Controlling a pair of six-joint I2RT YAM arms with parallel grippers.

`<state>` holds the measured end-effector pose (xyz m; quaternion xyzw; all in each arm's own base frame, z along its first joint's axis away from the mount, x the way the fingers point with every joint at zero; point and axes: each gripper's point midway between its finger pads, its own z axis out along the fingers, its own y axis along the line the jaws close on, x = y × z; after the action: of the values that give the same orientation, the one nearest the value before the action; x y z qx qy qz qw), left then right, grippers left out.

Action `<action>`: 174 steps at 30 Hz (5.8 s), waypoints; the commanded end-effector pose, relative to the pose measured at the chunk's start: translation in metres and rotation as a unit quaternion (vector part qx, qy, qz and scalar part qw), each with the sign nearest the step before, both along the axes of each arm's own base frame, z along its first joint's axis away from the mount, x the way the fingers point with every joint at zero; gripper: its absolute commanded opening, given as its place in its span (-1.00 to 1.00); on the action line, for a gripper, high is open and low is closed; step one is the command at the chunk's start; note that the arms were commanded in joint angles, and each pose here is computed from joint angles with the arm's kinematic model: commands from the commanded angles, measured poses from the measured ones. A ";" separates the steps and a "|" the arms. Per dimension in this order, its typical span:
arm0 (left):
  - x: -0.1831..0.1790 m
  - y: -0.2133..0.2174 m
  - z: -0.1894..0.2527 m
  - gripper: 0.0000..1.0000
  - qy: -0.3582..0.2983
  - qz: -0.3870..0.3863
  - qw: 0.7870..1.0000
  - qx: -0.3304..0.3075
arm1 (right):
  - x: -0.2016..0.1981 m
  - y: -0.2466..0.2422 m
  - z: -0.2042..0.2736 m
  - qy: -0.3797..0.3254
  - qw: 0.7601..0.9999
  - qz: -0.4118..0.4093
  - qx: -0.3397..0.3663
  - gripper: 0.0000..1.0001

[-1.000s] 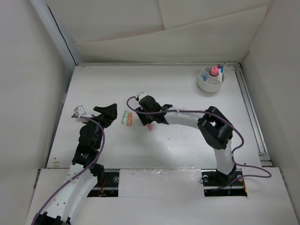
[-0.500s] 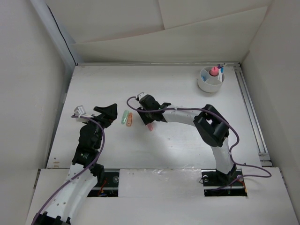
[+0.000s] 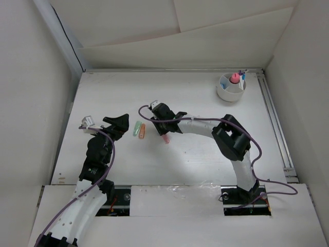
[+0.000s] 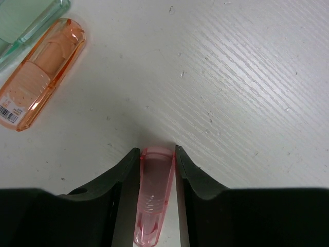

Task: Sort the stationery into containers
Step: Pick up the pen from the center of the board, then place the pen in the storage box, then move the pen to the center of the board.

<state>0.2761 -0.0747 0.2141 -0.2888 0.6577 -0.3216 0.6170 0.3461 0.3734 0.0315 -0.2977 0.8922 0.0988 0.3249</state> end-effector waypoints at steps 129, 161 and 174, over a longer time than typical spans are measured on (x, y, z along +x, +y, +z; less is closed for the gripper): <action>-0.003 -0.024 0.036 1.00 -0.067 -0.067 0.995 -0.009 | 0.036 0.086 0.051 -0.080 0.985 0.045 0.144 0.17; -0.004 -0.023 0.034 1.00 -0.062 -0.067 0.996 -0.008 | 0.018 0.065 0.015 -0.078 0.995 -0.002 0.065 -0.31; -0.005 -0.021 0.041 1.00 -0.071 -0.062 0.995 -0.010 | 0.012 0.016 0.030 -0.077 0.996 -0.023 0.050 -0.04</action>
<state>0.2725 -0.0978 0.2230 -0.2416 0.6577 -0.3726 0.6085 0.3492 0.3930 0.0336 -0.2781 0.8733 0.1035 0.3865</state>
